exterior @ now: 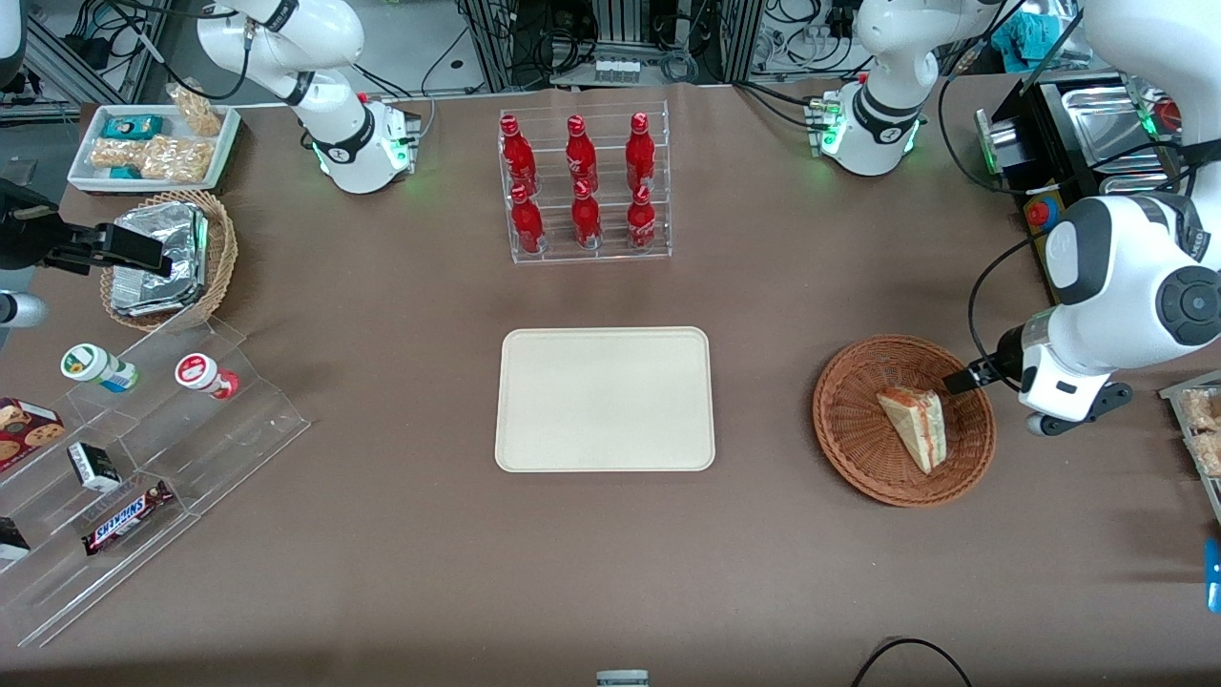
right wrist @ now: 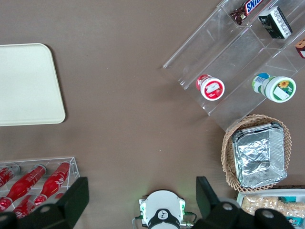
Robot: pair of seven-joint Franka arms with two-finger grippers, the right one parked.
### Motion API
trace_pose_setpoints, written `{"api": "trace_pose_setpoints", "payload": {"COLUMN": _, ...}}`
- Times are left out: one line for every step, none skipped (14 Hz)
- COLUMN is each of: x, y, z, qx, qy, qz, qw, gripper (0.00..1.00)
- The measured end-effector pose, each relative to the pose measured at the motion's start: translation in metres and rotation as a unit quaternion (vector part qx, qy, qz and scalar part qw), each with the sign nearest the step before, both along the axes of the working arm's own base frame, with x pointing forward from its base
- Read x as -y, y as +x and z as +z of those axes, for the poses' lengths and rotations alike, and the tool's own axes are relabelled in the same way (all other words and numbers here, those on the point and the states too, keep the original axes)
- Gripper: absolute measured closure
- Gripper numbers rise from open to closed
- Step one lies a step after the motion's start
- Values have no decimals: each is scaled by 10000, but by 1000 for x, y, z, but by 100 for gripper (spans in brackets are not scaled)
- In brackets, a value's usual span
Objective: Place sandwich from basket to tray
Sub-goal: 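Lower the open left gripper over the wrapped sandwich in the basket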
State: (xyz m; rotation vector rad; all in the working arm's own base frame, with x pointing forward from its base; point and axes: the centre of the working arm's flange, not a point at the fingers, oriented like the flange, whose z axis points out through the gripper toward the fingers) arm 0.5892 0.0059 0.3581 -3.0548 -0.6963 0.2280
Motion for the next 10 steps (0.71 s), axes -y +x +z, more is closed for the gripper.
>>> {"api": "trace_pose_setpoints", "payload": {"x": 1, "y": 1, "z": -2, "qx": 39, "qy": 7, "qz": 102, "qw": 9999, "gripper": 0}}
{"api": "trace_pose_setpoints", "payload": {"x": 3, "y": 2, "z": -4, "qx": 53, "qy": 6, "qz": 156, "qw": 9999, "gripper": 0}}
{"api": "trace_pose_setpoints", "payload": {"x": 5, "y": 3, "z": -7, "qx": 62, "qy": 0, "qz": 187, "qw": 9998, "gripper": 0}}
{"api": "trace_pose_setpoints", "payload": {"x": 6, "y": 4, "z": -11, "qx": 78, "qy": -7, "qz": 205, "qw": 9998, "gripper": 0}}
{"api": "trace_pose_setpoints", "payload": {"x": 6, "y": 5, "z": -14, "qx": 114, "qy": -16, "qz": 215, "qw": 9997, "gripper": 0}}
{"api": "trace_pose_setpoints", "payload": {"x": 7, "y": 5, "z": -20, "qx": 175, "qy": -26, "qz": 222, "qw": 9996, "gripper": 0}}
{"api": "trace_pose_setpoints", "payload": {"x": 9, "y": 4, "z": -28, "qx": 246, "qy": -41, "qz": 221, "qw": 9994, "gripper": 0}}
{"api": "trace_pose_setpoints", "payload": {"x": 13, "y": 3, "z": -39, "qx": 323, "qy": -59, "qz": 241, "qw": 9992, "gripper": 0}}
{"api": "trace_pose_setpoints", "payload": {"x": 17, "y": 1, "z": -50, "qx": 392, "qy": -77, "qz": 298, "qw": 9988, "gripper": 0}}
{"api": "trace_pose_setpoints", "payload": {"x": 22, "y": 0, "z": -61, "qx": 445, "qy": -96, "qz": 358, "qw": 9983, "gripper": 0}}
